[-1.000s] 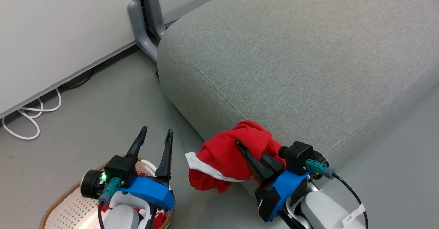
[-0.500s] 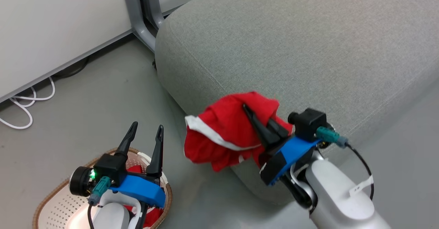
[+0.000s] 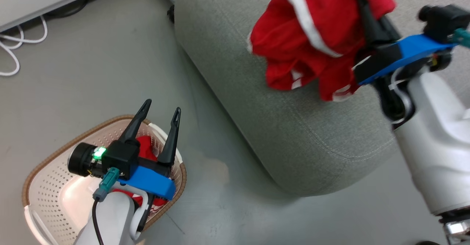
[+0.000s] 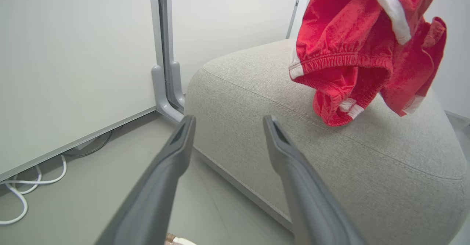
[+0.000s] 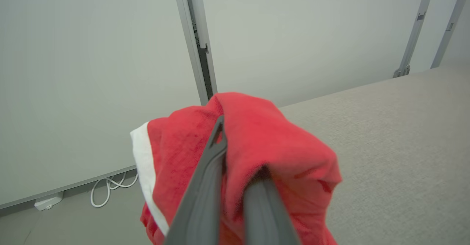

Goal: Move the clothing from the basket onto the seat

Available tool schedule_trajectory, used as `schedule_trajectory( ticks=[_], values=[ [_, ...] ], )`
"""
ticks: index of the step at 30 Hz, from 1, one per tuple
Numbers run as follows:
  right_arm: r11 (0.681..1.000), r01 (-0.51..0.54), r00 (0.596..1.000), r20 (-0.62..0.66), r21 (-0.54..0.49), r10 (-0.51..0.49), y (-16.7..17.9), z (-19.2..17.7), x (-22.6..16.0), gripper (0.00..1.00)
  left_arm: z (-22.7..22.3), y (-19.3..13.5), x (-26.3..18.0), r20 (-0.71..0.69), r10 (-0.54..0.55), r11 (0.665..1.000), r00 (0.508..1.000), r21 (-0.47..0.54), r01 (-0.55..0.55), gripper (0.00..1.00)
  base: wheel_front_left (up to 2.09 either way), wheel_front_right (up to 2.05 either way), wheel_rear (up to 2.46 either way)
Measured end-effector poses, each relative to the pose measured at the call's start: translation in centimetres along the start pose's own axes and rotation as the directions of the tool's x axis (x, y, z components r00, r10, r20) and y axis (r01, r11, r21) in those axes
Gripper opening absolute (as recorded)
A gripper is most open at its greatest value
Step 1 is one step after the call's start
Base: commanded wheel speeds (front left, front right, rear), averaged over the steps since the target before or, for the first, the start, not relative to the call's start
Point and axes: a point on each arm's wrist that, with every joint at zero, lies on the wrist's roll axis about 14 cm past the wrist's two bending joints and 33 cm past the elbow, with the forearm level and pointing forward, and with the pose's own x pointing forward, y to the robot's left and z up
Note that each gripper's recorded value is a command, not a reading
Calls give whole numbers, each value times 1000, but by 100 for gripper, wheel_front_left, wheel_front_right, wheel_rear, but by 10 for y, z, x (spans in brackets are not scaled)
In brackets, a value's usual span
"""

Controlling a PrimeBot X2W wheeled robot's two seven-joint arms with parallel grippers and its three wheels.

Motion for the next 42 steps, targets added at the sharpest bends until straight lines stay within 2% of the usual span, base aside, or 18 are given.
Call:
schedule_trajectory(
  ticks=[3, 12, 14, 18, 21, 25, 34, 36, 37, 38, 42],
  values=[
    [998, 48, 999, 19, -36, -47, -25, 9, 21, 0, -2, 11, 3, 11, 2, 1000, 1000, 6, -2, 100, 0, 0, 0],
    [982, 134, 990, 72, -133, -125, -67, 20, 77, 0, -22, 52, 0, -7, 41, 999, 999, 14, -41, 100, 0, 0, 0],
    [976, 155, 987, 59, -153, -148, -75, 10, 85, 0, -26, 61, -1, -8, 51, 999, 999, 13, -51, 100, 0, 0, 0],
    [969, 198, 979, -17, -147, -203, -88, -32, 88, 0, -37, 70, -3, -20, 64, 998, 998, 0, -64, 100, 0, 0, 0],
    [961, 220, 967, -94, -168, -238, -98, -66, 82, 0, -45, 75, -7, -35, 72, 997, 997, -8, -72, 100, 0, 0, 0],
    [956, 257, 947, -161, -139, -278, -102, -101, 73, 0, -50, 80, -13, -52, 90, 996, 995, -26, -91, 100, 0, 0, 0],
    [953, 273, 939, -179, -131, -293, -101, -108, 65, 0, -45, 80, -17, -49, 99, 995, 994, -24, -101, 100, 0, 0, 0],
    [953, 270, 941, -175, -135, -291, -100, -105, 65, 46, -43, 77, -17, -40, 99, 994, 994, -32, -100, 100, 0, 0, 0],
    [953, 269, 941, -173, -136, -291, -100, -104, 65, 93, -41, 77, -17, -38, 99, 994, 994, -32, -100, 100, 0, 0, 0],
    [953, 272, 940, -177, -134, -293, -101, -104, 63, 100, -40, 77, -17, -35, 101, 994, 994, -32, -102, 100, 0, 0, 0],
    [952, 270, 932, -208, -147, -297, -101, -110, 56, 100, -34, 76, -18, -23, 106, 994, 994, -33, -107, 100, 0, 0, 0]
  ],
)
